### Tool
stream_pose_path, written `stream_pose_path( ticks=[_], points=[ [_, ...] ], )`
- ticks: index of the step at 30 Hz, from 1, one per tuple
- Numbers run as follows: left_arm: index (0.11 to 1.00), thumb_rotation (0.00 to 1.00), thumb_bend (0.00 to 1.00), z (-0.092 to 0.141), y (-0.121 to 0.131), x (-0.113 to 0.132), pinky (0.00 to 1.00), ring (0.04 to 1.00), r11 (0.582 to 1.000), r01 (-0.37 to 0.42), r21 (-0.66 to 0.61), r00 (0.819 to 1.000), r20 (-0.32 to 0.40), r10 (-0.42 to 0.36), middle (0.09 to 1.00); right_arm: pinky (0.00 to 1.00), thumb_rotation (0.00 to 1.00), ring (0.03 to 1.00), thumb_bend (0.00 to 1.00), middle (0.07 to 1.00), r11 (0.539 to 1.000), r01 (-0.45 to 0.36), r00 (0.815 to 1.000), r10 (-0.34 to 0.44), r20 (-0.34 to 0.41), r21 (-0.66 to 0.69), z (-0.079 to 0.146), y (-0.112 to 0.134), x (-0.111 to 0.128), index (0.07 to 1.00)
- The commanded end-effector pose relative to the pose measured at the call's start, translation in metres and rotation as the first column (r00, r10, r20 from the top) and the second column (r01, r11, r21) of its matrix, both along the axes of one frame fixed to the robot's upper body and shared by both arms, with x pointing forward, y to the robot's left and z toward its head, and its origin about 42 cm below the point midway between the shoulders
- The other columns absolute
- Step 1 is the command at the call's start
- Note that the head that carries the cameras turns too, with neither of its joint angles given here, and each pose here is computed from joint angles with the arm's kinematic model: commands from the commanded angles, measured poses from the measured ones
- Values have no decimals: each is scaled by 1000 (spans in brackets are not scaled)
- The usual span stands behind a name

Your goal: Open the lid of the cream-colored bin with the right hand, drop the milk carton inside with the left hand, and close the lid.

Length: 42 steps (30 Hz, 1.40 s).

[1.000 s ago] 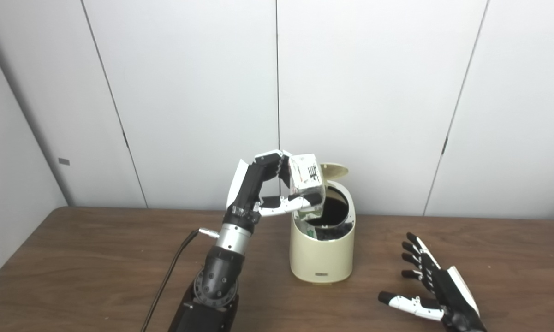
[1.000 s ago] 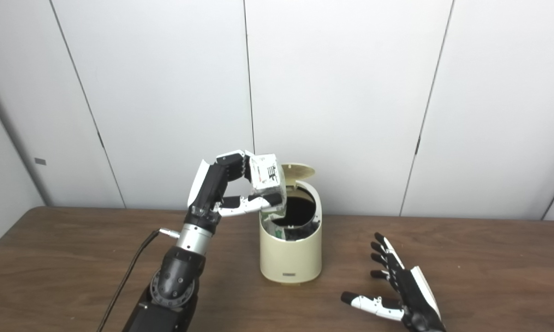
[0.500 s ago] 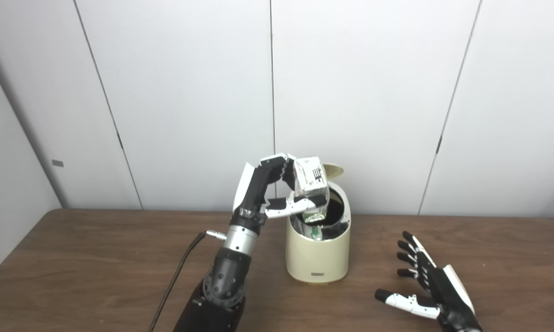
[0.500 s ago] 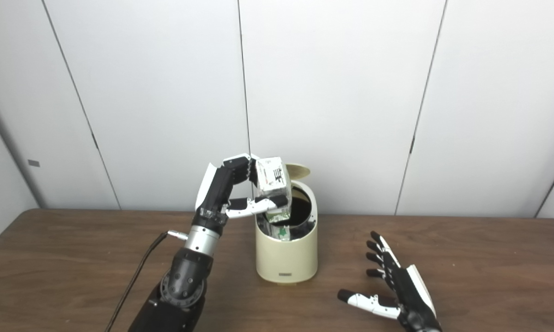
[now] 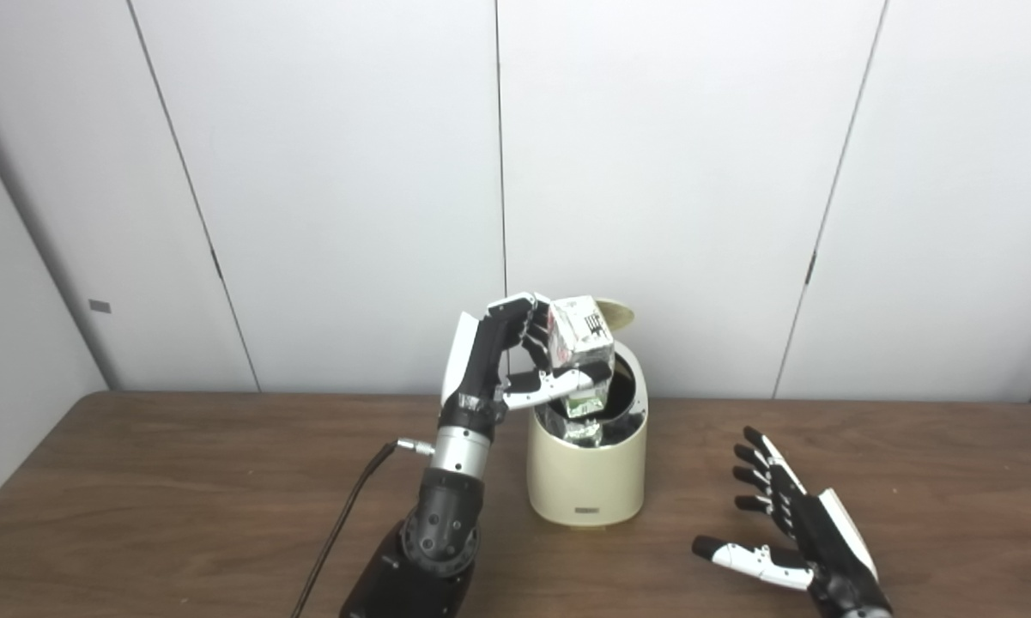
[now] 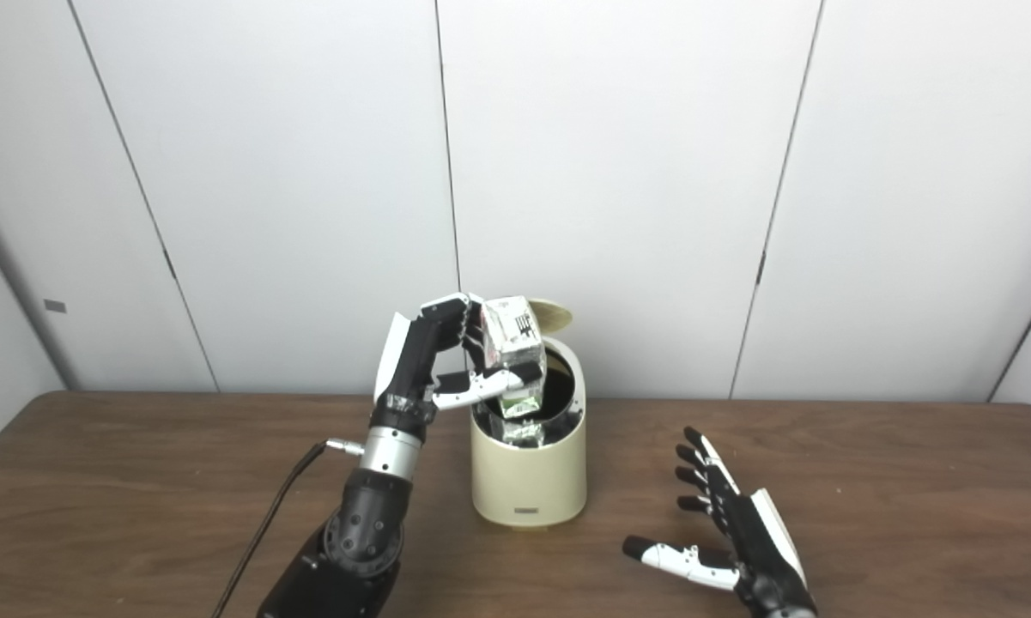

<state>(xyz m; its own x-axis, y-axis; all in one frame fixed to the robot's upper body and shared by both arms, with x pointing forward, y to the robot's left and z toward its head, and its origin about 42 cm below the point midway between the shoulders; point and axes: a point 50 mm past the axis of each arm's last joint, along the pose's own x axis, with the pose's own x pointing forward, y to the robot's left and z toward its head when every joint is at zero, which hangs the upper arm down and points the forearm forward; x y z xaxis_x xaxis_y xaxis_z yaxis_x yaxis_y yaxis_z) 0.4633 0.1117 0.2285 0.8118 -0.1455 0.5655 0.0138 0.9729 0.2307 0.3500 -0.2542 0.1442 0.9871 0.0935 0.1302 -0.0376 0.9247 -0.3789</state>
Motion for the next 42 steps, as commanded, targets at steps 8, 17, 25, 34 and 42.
stream_pose_path(
  ticks=[8, 17, 25, 34, 42],
  points=[
    [495, 0, 523, 34, -14, 13, 284, 368, 998, -55, 10, 985, 162, 53, 456, 761, 338, 877, 807, 923, 1000, -5, 995, 3, 102, 20, 20, 4, 7, 957],
    [500, 0, 522, 28, -22, 13, 272, 359, 990, -125, 62, 964, 242, 107, 450, 765, 346, 885, 810, 927, 1000, -1, 995, -1, 103, 24, 17, 4, 5, 958],
    [502, 0, 522, 23, -27, 11, 274, 354, 983, -175, 60, 941, 303, 149, 446, 763, 331, 887, 793, 928, 1000, -1, 995, -2, 104, 22, 17, 4, 3, 962],
    [496, 0, 524, 13, -27, 12, 278, 368, 973, -210, 94, 929, 328, 168, 455, 748, 337, 892, 810, 934, 999, -7, 996, 2, 92, 53, 14, 2, 1, 962],
    [496, 0, 525, -4, -23, 11, 305, 384, 965, -218, 144, 939, 299, 168, 451, 759, 333, 897, 809, 938, 997, -14, 996, 8, 86, 69, 15, 2, -1, 962]
  ],
)
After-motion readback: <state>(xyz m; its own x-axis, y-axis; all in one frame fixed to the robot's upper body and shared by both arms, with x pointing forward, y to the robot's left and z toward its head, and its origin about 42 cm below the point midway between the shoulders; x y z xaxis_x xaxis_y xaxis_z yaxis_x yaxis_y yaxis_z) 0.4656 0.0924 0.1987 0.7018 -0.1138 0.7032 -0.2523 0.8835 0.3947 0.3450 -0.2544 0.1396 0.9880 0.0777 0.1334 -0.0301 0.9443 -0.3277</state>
